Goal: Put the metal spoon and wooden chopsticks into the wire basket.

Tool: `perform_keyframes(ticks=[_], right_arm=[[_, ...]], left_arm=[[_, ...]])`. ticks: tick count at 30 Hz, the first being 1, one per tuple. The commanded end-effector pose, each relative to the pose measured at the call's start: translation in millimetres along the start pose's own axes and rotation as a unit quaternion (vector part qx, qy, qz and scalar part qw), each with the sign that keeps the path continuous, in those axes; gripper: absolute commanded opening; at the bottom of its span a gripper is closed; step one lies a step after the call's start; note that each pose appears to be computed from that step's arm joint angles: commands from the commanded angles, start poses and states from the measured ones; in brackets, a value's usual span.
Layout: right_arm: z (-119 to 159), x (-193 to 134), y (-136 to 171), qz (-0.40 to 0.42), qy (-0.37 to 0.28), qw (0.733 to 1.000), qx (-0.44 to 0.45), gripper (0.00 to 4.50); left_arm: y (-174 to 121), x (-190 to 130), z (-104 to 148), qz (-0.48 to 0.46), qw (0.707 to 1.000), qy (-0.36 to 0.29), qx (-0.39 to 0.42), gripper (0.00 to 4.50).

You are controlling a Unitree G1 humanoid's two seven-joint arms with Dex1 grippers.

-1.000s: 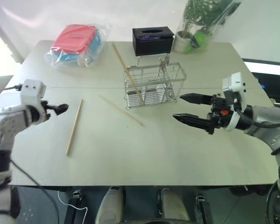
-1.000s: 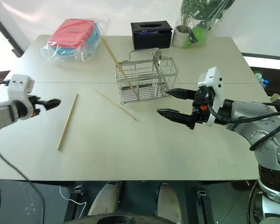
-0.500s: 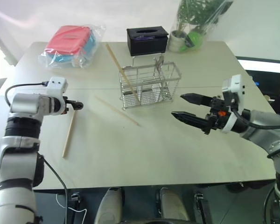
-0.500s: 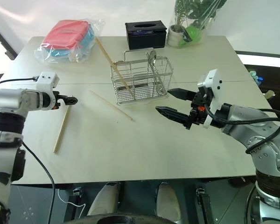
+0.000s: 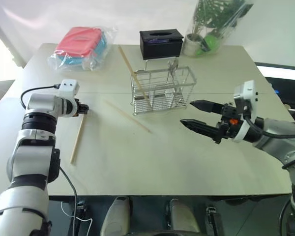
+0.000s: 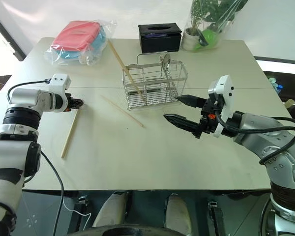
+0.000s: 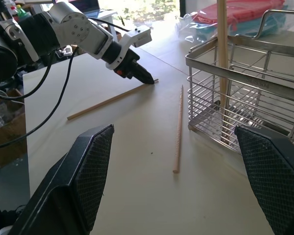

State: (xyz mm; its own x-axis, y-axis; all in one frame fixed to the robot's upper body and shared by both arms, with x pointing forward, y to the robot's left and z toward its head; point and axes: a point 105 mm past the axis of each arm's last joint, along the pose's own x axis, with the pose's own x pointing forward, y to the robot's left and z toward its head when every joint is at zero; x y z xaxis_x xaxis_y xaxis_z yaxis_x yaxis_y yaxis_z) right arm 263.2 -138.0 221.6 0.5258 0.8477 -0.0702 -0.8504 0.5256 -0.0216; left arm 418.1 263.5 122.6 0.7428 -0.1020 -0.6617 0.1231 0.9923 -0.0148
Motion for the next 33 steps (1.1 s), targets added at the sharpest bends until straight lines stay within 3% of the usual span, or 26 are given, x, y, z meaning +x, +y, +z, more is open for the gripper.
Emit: perform_keyframes(ticks=[1,7,10,13,16,19,24,29,33], right_arm=[[10,-2,4,0.004,-0.011,1.000,-0.020,4.09],[12,0,2,0.003,-0.012,1.000,-0.021,4.09],[12,0,2,0.003,-0.011,1.000,-0.021,4.09],[12,-1,1,0.003,-0.009,1.000,-0.021,4.09],[11,-3,0,0.000,-0.003,1.000,-0.018,4.09],[9,-5,2,-0.008,0.003,1.000,-0.010,4.09],[9,-12,6,-0.015,0.008,1.000,-0.007,4.09],[5,-10,19,-0.001,0.008,1.000,-0.004,4.09],[1,-12,24,-0.010,0.006,1.000,-0.004,4.09]], left_arm=[[-4,2,-1,-0.012,1.000,0.006,-0.012,0.01],[7,-5,2,0.009,0.999,-0.001,-0.038,0.01],[27,-17,16,0.049,0.996,-0.047,-0.057,0.01],[46,-46,59,0.089,0.978,-0.178,-0.063,0.01],[45,-87,103,0.066,0.940,-0.323,-0.088,0.01],[23,-157,146,-0.033,0.865,-0.486,-0.121,0.01],[-11,-226,178,-0.112,0.785,-0.600,-0.104,0.01],[-75,-233,199,-0.191,0.766,-0.613,-0.035,0.01],[-110,-224,215,-0.245,0.748,-0.613,-0.064,0.01]])
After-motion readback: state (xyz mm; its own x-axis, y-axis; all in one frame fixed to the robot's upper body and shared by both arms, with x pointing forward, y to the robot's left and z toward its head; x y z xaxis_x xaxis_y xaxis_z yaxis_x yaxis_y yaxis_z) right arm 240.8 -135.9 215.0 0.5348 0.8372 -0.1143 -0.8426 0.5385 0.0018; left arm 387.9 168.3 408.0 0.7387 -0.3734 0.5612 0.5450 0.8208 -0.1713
